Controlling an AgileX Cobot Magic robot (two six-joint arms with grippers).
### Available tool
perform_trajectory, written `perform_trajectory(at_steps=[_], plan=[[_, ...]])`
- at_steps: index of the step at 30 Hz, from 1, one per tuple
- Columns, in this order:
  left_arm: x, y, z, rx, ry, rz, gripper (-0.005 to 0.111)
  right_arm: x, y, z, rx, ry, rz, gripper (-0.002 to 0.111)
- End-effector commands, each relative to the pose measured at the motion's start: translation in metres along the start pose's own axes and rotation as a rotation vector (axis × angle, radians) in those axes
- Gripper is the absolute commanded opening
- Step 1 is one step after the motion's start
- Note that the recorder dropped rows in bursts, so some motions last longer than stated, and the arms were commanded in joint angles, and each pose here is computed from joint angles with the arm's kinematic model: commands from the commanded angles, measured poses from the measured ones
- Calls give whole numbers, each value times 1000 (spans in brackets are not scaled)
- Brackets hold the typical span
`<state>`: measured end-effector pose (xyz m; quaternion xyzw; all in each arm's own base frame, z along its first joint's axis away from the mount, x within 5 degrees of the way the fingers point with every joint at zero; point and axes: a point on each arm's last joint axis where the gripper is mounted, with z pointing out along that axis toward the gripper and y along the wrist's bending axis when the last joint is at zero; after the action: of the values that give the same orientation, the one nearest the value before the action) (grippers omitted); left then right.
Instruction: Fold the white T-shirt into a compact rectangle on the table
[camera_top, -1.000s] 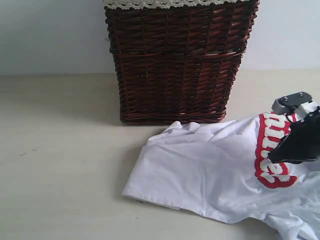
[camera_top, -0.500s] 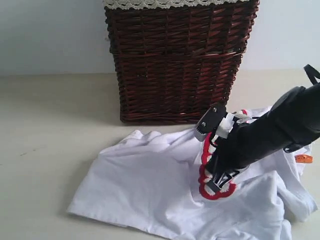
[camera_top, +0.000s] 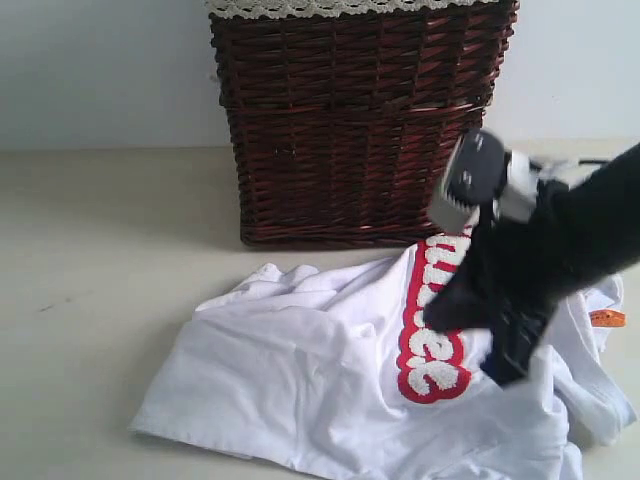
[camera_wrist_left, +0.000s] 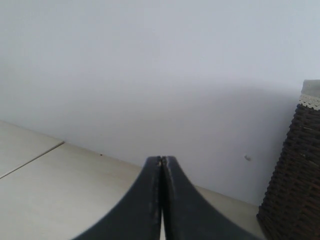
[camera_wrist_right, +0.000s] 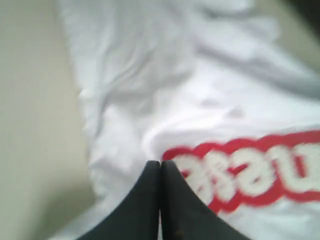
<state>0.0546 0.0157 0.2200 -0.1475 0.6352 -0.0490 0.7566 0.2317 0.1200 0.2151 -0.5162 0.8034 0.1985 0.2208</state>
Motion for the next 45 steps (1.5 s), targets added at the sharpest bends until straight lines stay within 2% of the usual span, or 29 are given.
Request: perform_trajectory(at_steps=[1, 5, 8, 13, 20, 23, 27, 29, 34, 37, 41, 45], plan=[[1, 0, -1, 1, -2, 6, 0, 38, 0, 11, -134, 383, -33, 0], [1, 0, -1, 1, -2, 6, 0, 54, -6, 17, -142, 541, -15, 0], [1, 0, -1, 1, -2, 6, 0, 53, -6, 19, -160, 519, -36, 0], [1, 0, -1, 1, -2, 6, 0, 53, -14, 30, -117, 486, -35, 0], [1, 0, -1, 1, -2, 6, 0, 67, -18, 59, -211, 547, 28, 0], [1, 0, -1, 1, -2, 6, 0, 70, -11, 61, -297, 576, 41, 0], [1, 0, -1, 1, -2, 6, 0, 69, 8, 51, -572, 575, -55, 0], [1, 0, -1, 1, -2, 6, 0, 65, 10, 50, -595, 520, -103, 0], [1, 0, -1, 1, -2, 6, 0, 53, 13, 43, -552, 425, -84, 0], [1, 0, -1, 1, -2, 6, 0, 49, 4, 45, -395, 399, -37, 0], [1, 0, -1, 1, -2, 6, 0, 62, -10, 53, -275, 517, -28, 0], [1, 0, -1, 1, -2, 6, 0, 74, -21, 65, -226, 596, -73, 0]])
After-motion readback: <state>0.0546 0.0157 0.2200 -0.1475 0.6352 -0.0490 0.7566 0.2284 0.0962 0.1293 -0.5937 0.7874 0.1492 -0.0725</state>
